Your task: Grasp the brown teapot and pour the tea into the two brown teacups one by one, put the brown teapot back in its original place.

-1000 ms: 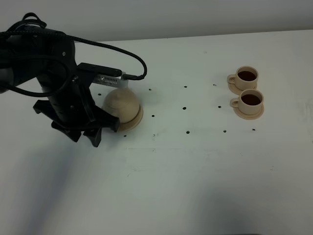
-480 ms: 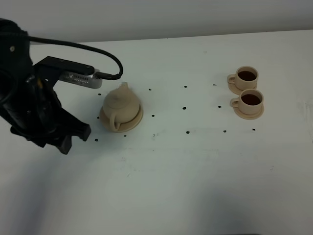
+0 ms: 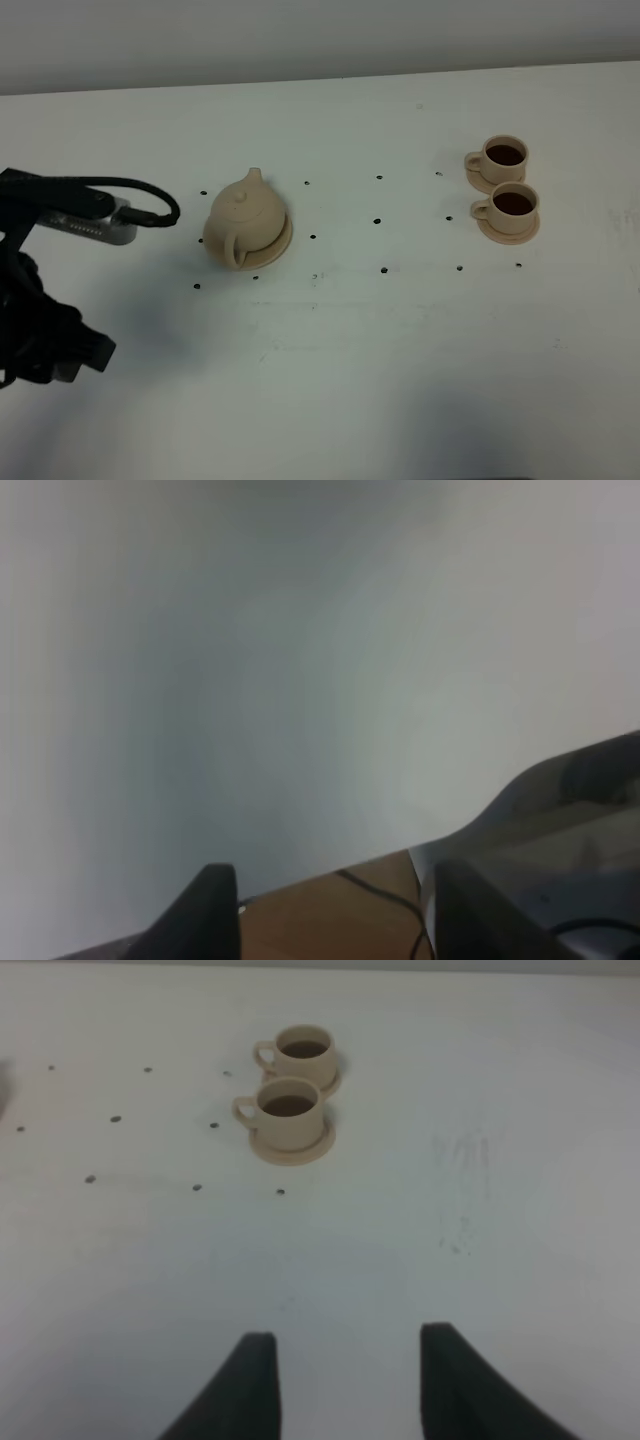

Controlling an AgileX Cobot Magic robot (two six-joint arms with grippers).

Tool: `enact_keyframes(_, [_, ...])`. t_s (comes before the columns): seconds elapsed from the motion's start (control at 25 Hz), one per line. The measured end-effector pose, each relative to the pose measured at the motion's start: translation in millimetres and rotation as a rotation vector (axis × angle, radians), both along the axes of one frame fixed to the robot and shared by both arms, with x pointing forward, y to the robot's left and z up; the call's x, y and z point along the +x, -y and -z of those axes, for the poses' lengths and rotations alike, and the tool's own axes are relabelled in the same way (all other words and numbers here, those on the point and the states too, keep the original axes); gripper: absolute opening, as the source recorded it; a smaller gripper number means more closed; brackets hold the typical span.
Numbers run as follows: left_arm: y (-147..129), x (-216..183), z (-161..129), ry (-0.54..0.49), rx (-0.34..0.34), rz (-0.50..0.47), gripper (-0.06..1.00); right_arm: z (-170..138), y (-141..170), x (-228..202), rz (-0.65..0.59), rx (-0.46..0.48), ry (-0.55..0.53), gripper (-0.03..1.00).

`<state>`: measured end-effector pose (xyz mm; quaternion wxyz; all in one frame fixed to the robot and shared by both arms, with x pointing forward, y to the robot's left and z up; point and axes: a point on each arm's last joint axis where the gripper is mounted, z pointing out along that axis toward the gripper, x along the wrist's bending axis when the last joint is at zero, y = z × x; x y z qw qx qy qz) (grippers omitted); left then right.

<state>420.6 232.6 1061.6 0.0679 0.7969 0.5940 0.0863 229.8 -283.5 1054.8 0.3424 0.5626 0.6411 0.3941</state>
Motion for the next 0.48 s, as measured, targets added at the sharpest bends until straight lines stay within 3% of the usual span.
enact_keyframes(0.48, [-47.1, -51.5, 35.4, 0.019, -0.067, -0.175, 0.47, 0.0, 0.0, 0.0, 0.000, 0.000, 0.000, 0.33])
